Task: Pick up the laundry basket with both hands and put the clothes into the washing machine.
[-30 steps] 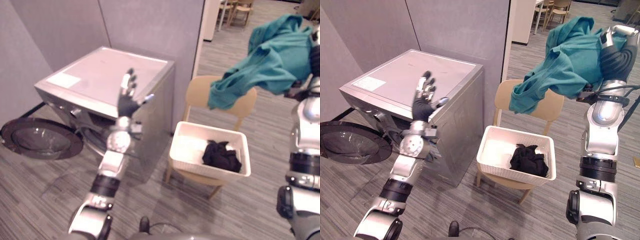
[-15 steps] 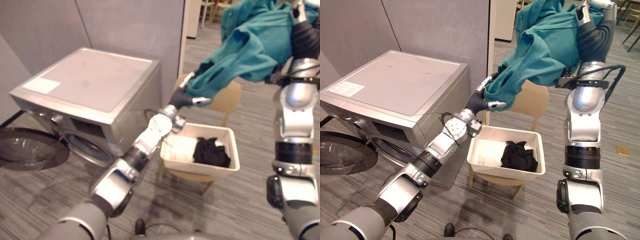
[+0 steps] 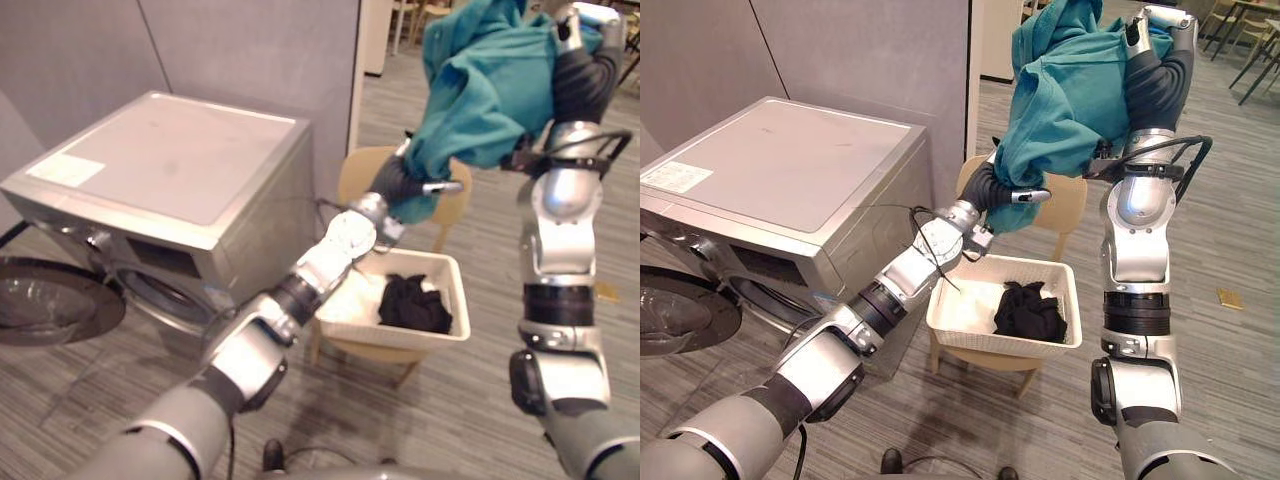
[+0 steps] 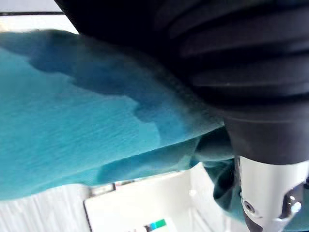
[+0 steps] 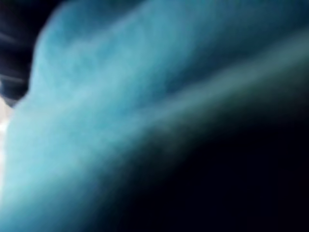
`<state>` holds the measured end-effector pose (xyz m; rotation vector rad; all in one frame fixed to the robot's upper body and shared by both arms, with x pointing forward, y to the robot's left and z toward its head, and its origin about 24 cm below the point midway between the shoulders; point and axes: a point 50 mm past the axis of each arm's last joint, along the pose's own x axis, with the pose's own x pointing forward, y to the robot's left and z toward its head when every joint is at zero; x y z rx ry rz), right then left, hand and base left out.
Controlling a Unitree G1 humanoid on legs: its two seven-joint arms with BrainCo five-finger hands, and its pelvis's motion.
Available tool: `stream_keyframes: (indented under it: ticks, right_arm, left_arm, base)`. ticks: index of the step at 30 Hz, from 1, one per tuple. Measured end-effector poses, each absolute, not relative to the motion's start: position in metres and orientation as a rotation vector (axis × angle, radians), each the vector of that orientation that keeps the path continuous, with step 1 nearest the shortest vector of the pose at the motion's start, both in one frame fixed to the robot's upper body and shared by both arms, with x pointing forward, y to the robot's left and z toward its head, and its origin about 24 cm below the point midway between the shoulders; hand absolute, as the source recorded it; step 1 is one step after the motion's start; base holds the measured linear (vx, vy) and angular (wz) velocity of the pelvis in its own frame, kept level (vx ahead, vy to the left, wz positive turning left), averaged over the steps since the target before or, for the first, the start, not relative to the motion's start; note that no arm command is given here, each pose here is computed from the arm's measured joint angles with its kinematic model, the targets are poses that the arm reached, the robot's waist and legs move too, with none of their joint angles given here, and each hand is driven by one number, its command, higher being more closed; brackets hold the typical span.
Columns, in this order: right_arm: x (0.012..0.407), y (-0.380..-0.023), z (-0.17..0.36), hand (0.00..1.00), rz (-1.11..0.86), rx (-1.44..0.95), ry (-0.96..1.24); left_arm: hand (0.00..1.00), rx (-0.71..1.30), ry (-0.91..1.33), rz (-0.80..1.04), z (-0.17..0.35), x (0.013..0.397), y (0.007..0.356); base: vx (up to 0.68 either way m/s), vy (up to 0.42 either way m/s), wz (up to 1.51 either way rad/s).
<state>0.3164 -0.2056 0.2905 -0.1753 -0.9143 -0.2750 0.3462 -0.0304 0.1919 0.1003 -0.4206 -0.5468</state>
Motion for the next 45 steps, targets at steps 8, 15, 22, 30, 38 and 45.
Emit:
stream_keyframes:
  ticks: [8, 15, 22, 30, 38, 45]
  right_arm:
    - [0.317, -0.202, 0.290, 1.00, -0.262, -0.178, -0.912]
    - [0.317, -0.203, 0.290, 1.00, -0.265, -0.179, -0.912]
    - [0.317, -0.208, 0.281, 1.00, -0.282, -0.179, -0.885]
    - [0.319, -0.206, 0.270, 1.00, -0.279, -0.151, -0.852]
    - [0.319, -0.205, 0.267, 0.00, -0.274, -0.152, -0.847]
    - [0.318, -0.208, 0.251, 0.00, -0.279, -0.099, -0.806]
  left_arm:
    - [0.00, 0.011, -0.462, -0.581, 0.210, 0.339, -0.037]
    - [0.00, -0.087, -0.538, -0.603, 0.234, 0.329, -0.039]
    - [1.00, -0.190, -0.630, -0.590, 0.259, 0.319, -0.032]
    - [1.00, -0.216, -0.675, -0.592, 0.271, 0.315, -0.031]
    - [1.00, -0.223, -0.689, -0.609, 0.277, 0.312, -0.037]
    - [1.00, -0.224, -0.654, -0.608, 0.271, 0.315, -0.041]
  base:
    - [-0.01, -0.003, -0.06]
    - [0.00, -0.002, -0.01]
    - [0.00, 0.000, -0.01]
    - [-0.01, 0.000, 0.00]
    - [0.00, -0.001, -0.05]
    - [0.00, -0.005, -0.05]
